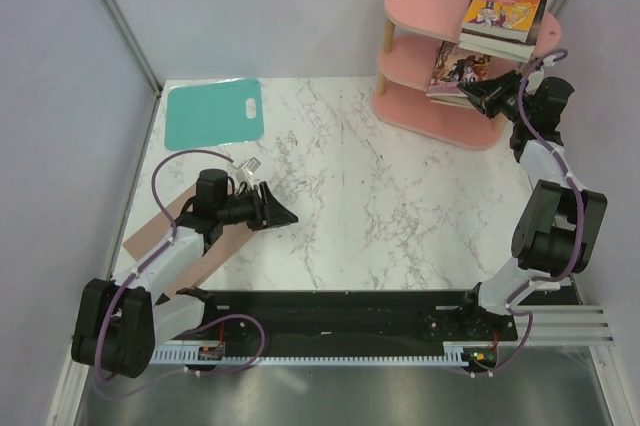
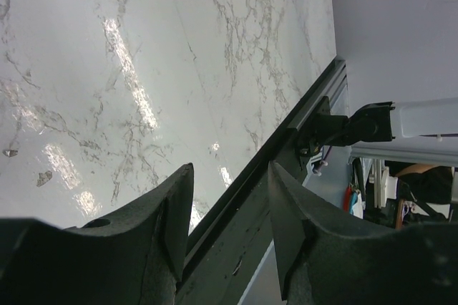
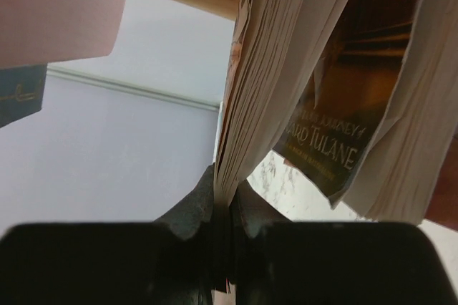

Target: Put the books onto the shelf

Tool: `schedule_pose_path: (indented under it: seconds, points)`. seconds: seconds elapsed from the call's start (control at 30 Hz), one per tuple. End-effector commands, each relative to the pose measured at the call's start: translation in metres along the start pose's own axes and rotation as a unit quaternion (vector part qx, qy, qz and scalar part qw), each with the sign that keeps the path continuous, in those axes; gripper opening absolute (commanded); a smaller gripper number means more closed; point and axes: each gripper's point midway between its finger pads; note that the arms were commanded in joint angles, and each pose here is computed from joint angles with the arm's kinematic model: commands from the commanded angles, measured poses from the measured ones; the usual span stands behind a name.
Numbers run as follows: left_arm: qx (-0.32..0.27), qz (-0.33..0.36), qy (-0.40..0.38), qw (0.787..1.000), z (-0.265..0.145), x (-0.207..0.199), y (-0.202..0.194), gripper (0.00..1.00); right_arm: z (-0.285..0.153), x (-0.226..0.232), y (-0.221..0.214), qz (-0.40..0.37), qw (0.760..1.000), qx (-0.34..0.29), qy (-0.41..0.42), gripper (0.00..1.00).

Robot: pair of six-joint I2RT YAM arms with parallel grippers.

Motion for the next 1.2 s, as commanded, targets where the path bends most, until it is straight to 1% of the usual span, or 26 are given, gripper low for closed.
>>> schedule_pose_path:
  seconds: [0.0,0.07,0.1,0.17,0.27,0.33,0.37,0.4,0.47,0.5,0.53,0.57,0.63,0.67,0.77,0.87,0.9,0.97,1.17]
  points:
    - [-0.004,0.023,0.003,1.000,0.001,0.002,0.000,0.52,0.005,0.010,0.020,-0.033,0.999,-0.015,-0.005,0.05]
    - [-0.004,0.023,0.002,1.000,0.000,0.001,-0.001,0.52,0.007,0.006,0.023,-0.029,0.999,-0.017,-0.013,0.06]
    - [-0.004,0.024,0.001,1.000,0.000,0.001,-0.001,0.52,0.008,0.006,0.025,-0.030,0.999,-0.017,-0.014,0.08]
    - [-0.003,0.024,0.001,1.000,0.000,0.001,-0.001,0.52,0.009,0.003,0.028,-0.026,0.999,-0.021,-0.021,0.10]
    - [-0.002,0.024,0.001,1.000,0.001,0.000,-0.001,0.52,0.012,0.001,0.029,-0.019,0.999,-0.013,-0.022,0.12]
    - [-0.002,0.025,0.001,1.000,0.001,0.000,-0.002,0.52,0.011,-0.001,0.028,-0.019,0.999,-0.013,-0.026,0.16]
    - [-0.002,0.025,0.001,1.000,0.001,0.000,-0.002,0.52,0.011,-0.002,0.027,-0.020,0.999,-0.015,-0.029,0.20]
    - [-0.001,0.025,0.000,1.000,0.001,0.000,-0.002,0.52,0.010,-0.001,0.029,-0.024,0.999,-0.021,-0.035,0.30]
    - [-0.001,0.026,-0.001,1.000,0.001,-0.001,-0.002,0.52,0.008,-0.008,0.028,-0.024,0.998,-0.022,-0.050,0.37]
    - [-0.001,0.026,-0.002,1.000,0.001,-0.001,-0.002,0.52,0.008,-0.008,0.027,-0.024,0.998,-0.021,-0.051,0.45]
    - [-0.001,0.027,-0.002,1.000,0.001,-0.002,-0.002,0.52,0.008,-0.010,0.026,-0.021,0.998,-0.020,-0.055,0.49]
    - [-0.001,0.027,-0.002,1.000,0.001,-0.002,-0.002,0.52,0.007,-0.012,0.026,-0.019,0.998,-0.020,-0.060,0.56]
    - [0.000,0.028,-0.003,1.000,0.001,-0.003,-0.003,0.52,0.007,-0.014,0.025,-0.017,0.997,-0.021,-0.068,0.61]
    - [-0.001,0.029,-0.004,1.000,0.001,-0.003,-0.002,0.52,0.006,-0.016,0.025,-0.019,0.997,-0.022,-0.073,0.65]
    - [0.000,0.029,-0.003,1.000,0.001,-0.003,-0.003,0.52,0.003,-0.021,0.024,-0.024,0.995,-0.026,-0.090,0.70]
    - [0.001,0.030,-0.004,1.000,0.001,-0.003,-0.003,0.52,-0.001,-0.023,0.024,-0.027,0.993,-0.029,-0.108,0.72]
    - [0.000,0.032,-0.005,0.999,0.001,-0.004,-0.003,0.52,-0.002,-0.018,0.025,-0.039,0.993,-0.031,-0.105,0.72]
    - [0.001,0.031,-0.006,0.999,0.001,-0.004,-0.004,0.52,-0.007,-0.024,0.023,-0.034,0.991,-0.032,-0.127,0.73]
    - [0.004,0.030,-0.006,1.000,0.001,-0.004,-0.006,0.52,-0.017,-0.019,0.025,-0.061,0.986,-0.040,-0.152,0.77]
Point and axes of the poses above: each gripper's point midway between its finger pads, its own z axis out along the fingers, its own x axis along the line the jaws close on, y = z × x, and after that the axes turned 9 degrees about z, right-handed
